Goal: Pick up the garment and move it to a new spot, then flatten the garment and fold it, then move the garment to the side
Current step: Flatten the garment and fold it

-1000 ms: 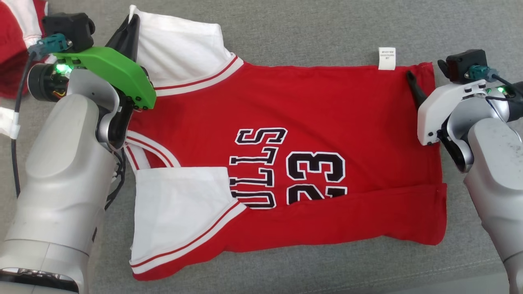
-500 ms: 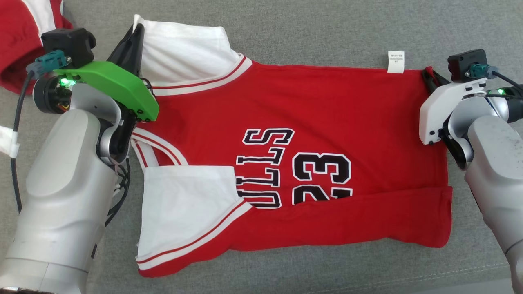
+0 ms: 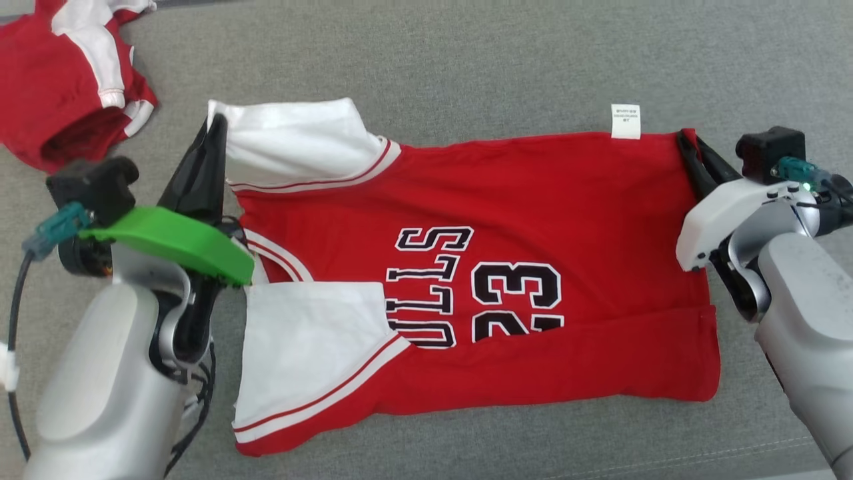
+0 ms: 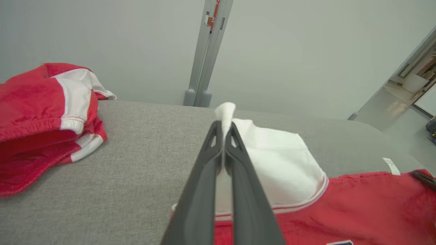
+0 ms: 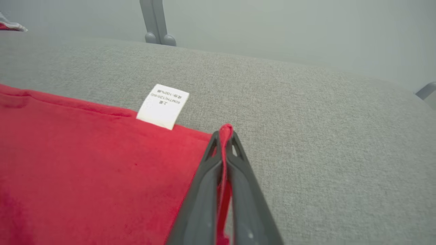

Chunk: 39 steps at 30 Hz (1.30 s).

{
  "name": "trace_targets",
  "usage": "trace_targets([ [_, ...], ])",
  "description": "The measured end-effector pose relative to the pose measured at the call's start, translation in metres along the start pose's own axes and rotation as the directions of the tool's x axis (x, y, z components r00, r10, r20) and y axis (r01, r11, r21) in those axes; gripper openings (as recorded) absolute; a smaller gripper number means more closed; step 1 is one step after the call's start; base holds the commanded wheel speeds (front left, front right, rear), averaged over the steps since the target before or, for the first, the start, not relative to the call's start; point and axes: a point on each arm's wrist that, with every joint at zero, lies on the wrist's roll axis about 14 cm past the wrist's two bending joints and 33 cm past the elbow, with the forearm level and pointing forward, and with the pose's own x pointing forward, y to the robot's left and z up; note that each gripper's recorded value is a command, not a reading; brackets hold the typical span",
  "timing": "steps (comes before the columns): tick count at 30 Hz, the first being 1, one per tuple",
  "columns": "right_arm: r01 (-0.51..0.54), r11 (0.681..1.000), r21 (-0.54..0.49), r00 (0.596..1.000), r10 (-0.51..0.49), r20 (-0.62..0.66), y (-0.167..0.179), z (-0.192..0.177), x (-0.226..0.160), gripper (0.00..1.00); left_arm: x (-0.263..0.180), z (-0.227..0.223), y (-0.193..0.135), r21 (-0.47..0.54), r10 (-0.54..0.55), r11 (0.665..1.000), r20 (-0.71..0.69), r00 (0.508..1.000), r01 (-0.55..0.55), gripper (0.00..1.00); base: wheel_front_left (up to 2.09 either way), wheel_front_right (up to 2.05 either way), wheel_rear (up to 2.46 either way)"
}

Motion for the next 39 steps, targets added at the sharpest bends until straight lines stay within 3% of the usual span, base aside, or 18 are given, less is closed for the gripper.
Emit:
trace_targets([
  [10, -0.008, 0.997, 0.080, 0.995, 0.001, 0.095, 0.007, 0.003, -0.052, 0.00, -0.075, -0.010, -0.018, -0.087, 0.044, 0.995, 0.012, 0.999, -0.043, 0.00, 0.00, 0.00, 0.00],
  [16, -0.010, 0.992, 0.126, 0.997, 0.000, 0.079, 0.015, -0.010, -0.079, 0.00, -0.111, -0.034, -0.019, -0.164, 0.109, 0.980, -0.040, 0.993, -0.115, 0.00, 0.00, 0.00, 0.00],
  [33, -0.005, 0.987, 0.161, 0.999, -0.002, 0.046, 0.030, -0.022, -0.099, 0.00, -0.147, -0.089, -0.015, -0.221, 0.173, 0.952, -0.178, 0.969, -0.211, 0.00, 0.00, 0.00, 0.00],
  [34, -0.005, 0.987, 0.161, 0.999, -0.002, 0.045, 0.030, -0.023, -0.099, 0.09, -0.149, -0.092, -0.015, -0.224, 0.177, 0.950, -0.186, 0.966, -0.217, 0.00, 0.00, 0.00, 0.00],
  [35, -0.004, 0.987, 0.162, 0.999, -0.003, 0.046, 0.031, -0.023, -0.100, 0.23, -0.151, -0.094, -0.015, -0.226, 0.178, 0.949, -0.192, 0.965, -0.220, 0.03, 0.00, 0.00, 0.00],
  [36, -0.003, 0.986, 0.164, 0.999, -0.004, 0.046, 0.031, -0.024, -0.101, 0.35, -0.153, -0.095, -0.014, -0.228, 0.180, 0.948, -0.194, 0.964, -0.223, 0.26, 0.00, 0.00, 0.00],
  [37, -0.001, 0.986, 0.167, 0.999, -0.006, 0.045, 0.031, -0.025, -0.102, 0.47, -0.154, -0.097, -0.014, -0.229, 0.181, 0.947, -0.199, 0.963, -0.226, 0.59, 0.00, 0.00, 0.00],
  [38, 0.003, 0.985, 0.172, 0.999, -0.011, 0.046, 0.031, -0.026, -0.104, 0.94, -0.155, -0.098, -0.014, -0.231, 0.184, 0.946, -0.200, 0.962, -0.228, 1.00, 0.00, 0.00, 0.00],
  [39, 0.008, 0.985, 0.175, 0.999, -0.017, 0.047, 0.030, -0.027, -0.106, 1.00, -0.156, -0.098, -0.013, -0.235, 0.185, 0.944, -0.199, 0.962, -0.230, 1.00, 0.00, 0.00, 0.00],
])
